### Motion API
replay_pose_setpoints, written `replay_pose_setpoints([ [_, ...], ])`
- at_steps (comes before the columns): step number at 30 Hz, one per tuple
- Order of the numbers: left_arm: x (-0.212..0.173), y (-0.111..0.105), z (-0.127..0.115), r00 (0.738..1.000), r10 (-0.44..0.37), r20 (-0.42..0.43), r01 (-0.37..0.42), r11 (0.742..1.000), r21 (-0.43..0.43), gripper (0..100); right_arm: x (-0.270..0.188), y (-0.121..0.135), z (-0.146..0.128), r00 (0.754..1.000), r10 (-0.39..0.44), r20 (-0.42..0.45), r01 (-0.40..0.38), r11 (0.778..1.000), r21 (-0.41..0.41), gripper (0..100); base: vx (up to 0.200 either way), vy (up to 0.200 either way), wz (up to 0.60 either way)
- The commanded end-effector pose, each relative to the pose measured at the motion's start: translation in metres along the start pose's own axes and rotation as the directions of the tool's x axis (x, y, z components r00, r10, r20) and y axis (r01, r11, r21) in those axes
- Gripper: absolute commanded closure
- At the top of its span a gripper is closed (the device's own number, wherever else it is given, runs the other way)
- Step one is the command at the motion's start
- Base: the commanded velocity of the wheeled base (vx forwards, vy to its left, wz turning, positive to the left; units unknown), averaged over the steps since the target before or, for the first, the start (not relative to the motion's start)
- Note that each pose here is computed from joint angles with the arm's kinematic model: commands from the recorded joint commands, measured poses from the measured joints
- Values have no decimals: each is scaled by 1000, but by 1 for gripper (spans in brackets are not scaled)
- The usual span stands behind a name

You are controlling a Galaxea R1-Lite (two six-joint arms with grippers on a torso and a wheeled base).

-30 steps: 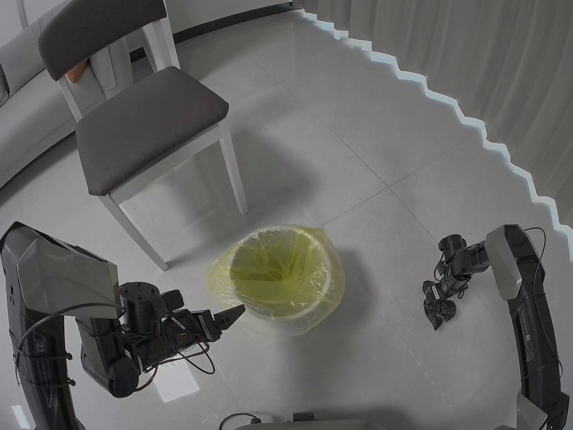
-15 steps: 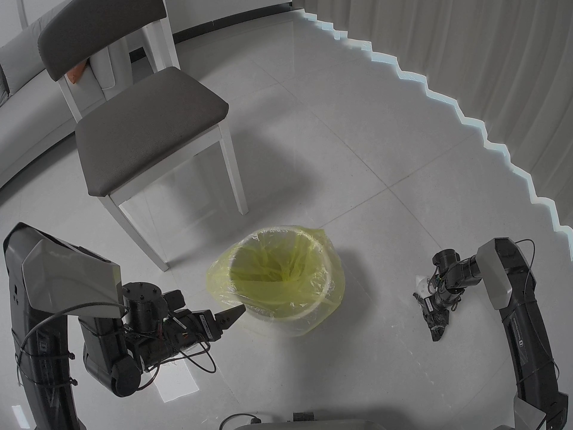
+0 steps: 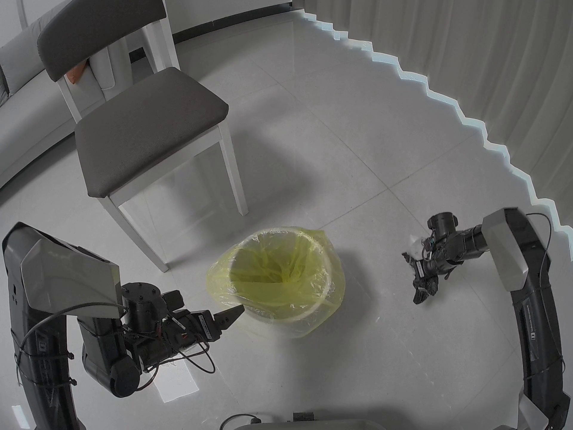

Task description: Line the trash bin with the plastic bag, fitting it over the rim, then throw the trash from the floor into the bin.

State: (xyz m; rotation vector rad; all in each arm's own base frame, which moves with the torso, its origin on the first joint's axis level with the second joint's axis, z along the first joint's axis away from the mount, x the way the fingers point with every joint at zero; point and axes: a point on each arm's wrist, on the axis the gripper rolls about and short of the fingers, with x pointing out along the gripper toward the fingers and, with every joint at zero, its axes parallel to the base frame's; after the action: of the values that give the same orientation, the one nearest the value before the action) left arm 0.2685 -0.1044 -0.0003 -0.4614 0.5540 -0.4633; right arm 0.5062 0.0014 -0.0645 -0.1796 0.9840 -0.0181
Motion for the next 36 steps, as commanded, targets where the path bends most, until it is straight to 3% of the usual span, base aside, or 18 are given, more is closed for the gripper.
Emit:
replay_pose_setpoints([
  [1,-2,-4,7,999,0,46,-1,1000,8,0,-153,60,53,939,163,302,-136,985,-109,100,0,0,0],
  [3,-2,-4,9,998,6,58,-6,1000,11,0,-180,77,55,913,205,353,-162,976,-147,100,0,0,0],
  [7,-5,-2,14,994,44,98,-44,999,6,0,-235,139,48,817,352,456,-254,931,-264,100,0,0,0],
  [12,-10,1,23,989,59,134,-59,998,-1,0,-268,199,37,698,472,538,-311,877,-366,100,0,0,0],
  [15,-11,0,25,988,55,144,-55,998,1,0,-274,227,28,657,526,540,-335,845,-416,100,0,0,0],
  [18,-10,-1,26,988,49,147,-51,999,7,0,-259,253,16,649,557,518,-348,823,-450,100,0,0,0],
  [29,-7,-1,29,986,43,161,-45,999,8,0,-182,298,3,630,567,530,-351,817,-457,100,0,0,0],
  [36,-10,-2,29,986,47,160,-48,999,4,0,-156,317,13,589,570,573,-354,820,-451,100,0,0,0],
])
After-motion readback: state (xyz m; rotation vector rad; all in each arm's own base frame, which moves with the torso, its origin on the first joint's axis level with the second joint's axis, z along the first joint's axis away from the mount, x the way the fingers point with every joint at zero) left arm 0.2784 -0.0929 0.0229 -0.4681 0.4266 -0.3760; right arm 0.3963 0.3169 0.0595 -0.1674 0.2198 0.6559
